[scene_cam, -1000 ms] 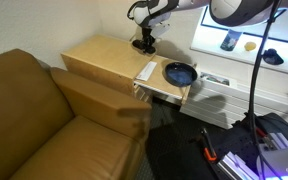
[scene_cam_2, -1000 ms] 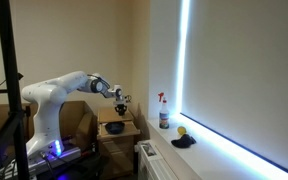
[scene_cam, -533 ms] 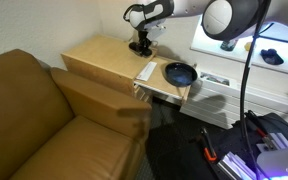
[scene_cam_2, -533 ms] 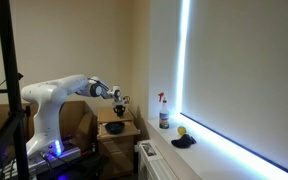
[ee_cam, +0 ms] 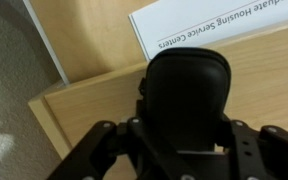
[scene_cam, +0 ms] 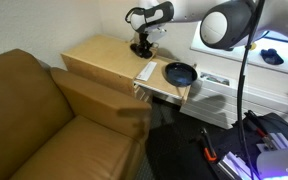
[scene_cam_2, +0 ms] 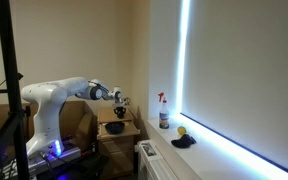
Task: Move the eyeglass case from the bowl to the nightstand
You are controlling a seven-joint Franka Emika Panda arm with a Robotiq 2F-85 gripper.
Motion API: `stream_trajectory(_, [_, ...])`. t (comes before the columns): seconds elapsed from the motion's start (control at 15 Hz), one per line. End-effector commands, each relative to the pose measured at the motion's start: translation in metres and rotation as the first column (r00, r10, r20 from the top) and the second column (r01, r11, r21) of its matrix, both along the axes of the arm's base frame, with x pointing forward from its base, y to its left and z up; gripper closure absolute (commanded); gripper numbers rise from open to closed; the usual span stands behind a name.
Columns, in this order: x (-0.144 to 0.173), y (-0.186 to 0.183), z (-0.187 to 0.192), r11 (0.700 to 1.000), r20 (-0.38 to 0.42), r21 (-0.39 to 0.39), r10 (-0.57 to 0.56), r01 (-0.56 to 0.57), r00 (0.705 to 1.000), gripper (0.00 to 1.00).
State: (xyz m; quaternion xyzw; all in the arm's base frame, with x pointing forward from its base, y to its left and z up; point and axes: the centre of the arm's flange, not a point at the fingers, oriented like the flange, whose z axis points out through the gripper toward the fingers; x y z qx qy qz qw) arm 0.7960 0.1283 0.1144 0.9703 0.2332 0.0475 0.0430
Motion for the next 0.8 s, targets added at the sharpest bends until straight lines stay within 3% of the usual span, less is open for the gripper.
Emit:
stream_trajectory(0.0, [0.039, 0.004, -0.001, 0.999, 0.016, 0.025, -0.029, 0.029, 0.999, 0.09])
stream_trajectory(0.07, [0.037, 0.004, 0.005, 0.998, 0.018, 0.046, -0.033, 0.032, 0.999, 0.02])
stream_trajectory(0.27, [0.021, 0.002, 0.037, 0.993, 0.022, 0.108, -0.045, 0.043, 0.999, 0.00])
stream_trajectory(0.47, [-0.006, -0.011, 0.086, 0.974, 0.105, 0.209, -0.113, 0.089, 0.988, 0.00])
stream_trajectory(0.67, [-0.020, -0.023, 0.135, 0.936, 0.209, 0.337, -0.178, 0.100, 0.961, 0.00])
stream_trajectory(0.73, [0.032, -0.009, 0.111, 0.960, 0.167, 0.263, -0.145, 0.098, 0.975, 0.00])
